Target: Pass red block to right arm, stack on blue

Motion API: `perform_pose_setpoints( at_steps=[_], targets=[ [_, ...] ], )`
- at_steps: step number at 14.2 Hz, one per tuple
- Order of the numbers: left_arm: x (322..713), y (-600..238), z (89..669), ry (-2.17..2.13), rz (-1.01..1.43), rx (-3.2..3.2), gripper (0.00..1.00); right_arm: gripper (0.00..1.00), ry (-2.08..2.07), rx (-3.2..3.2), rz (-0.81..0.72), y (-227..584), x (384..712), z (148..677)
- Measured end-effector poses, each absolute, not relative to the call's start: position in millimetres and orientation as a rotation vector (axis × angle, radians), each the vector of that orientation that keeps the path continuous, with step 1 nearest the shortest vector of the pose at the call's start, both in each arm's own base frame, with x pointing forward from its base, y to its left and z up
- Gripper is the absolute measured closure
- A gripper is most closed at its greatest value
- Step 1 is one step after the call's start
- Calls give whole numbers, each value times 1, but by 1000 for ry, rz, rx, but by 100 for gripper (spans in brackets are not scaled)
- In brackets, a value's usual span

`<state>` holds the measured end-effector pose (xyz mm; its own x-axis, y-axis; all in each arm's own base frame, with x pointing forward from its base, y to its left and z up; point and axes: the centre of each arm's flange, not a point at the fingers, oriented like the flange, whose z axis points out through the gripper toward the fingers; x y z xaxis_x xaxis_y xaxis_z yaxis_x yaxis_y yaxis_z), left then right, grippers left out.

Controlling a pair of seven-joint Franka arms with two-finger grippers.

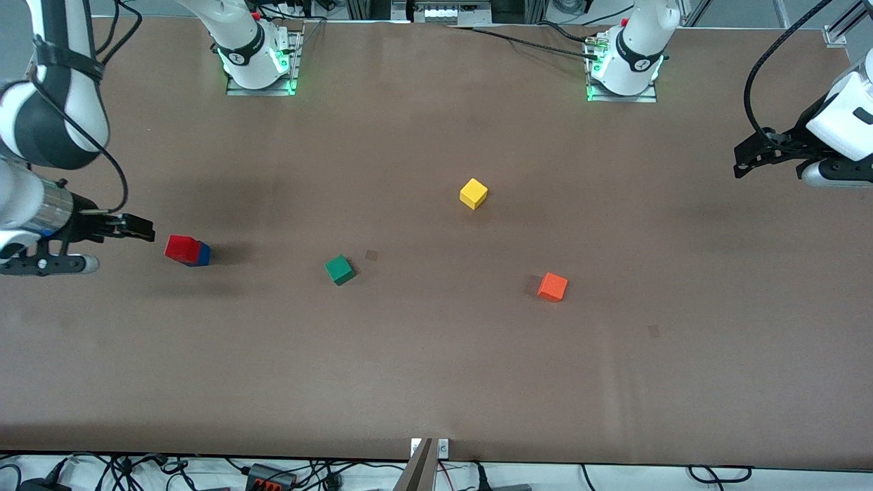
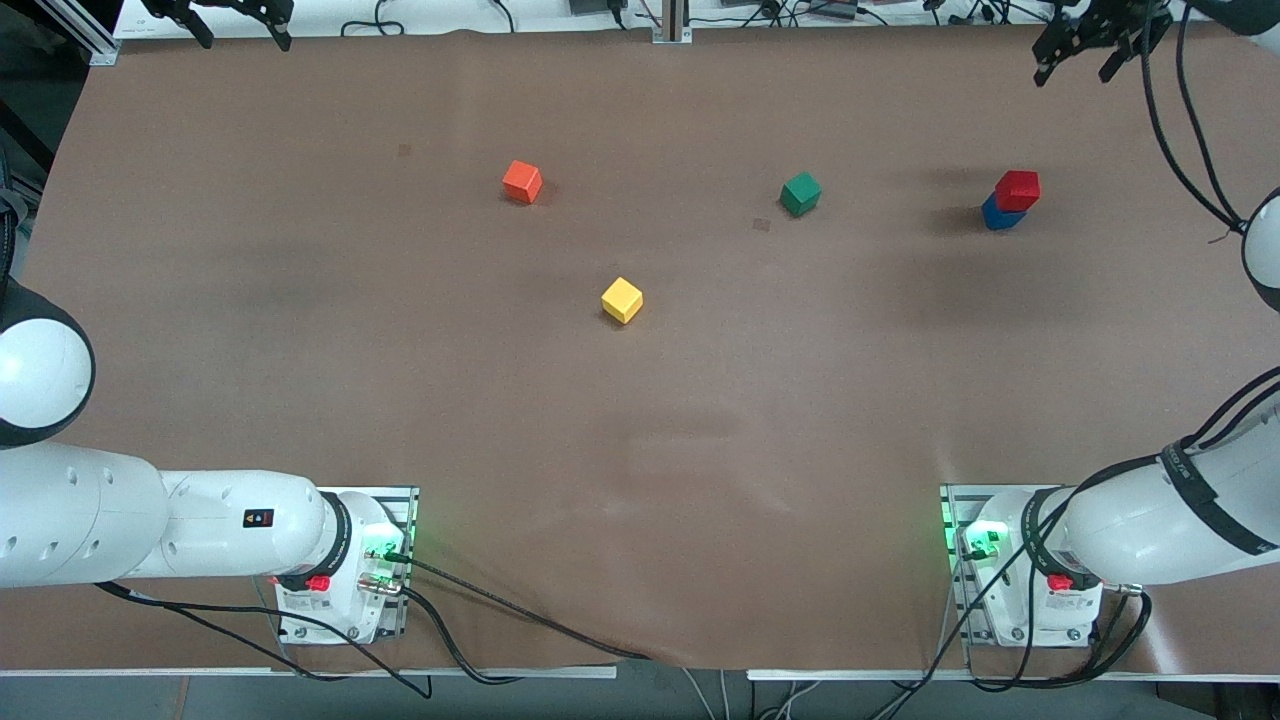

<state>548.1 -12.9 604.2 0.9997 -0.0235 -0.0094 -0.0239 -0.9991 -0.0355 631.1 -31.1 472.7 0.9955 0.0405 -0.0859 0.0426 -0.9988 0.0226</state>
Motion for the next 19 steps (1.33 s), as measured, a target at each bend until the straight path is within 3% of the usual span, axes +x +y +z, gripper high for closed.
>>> perform_pose_setpoints(
  at_steps=[6, 19],
  targets=[
    [548, -13, 604, 37, 14, -3106, 0, 0, 51, 3111, -82, -35, 635, 530],
    [548, -11, 604, 32, 14, -3106, 0, 0, -101, 3153, 46, -43, 637, 580]
  ],
)
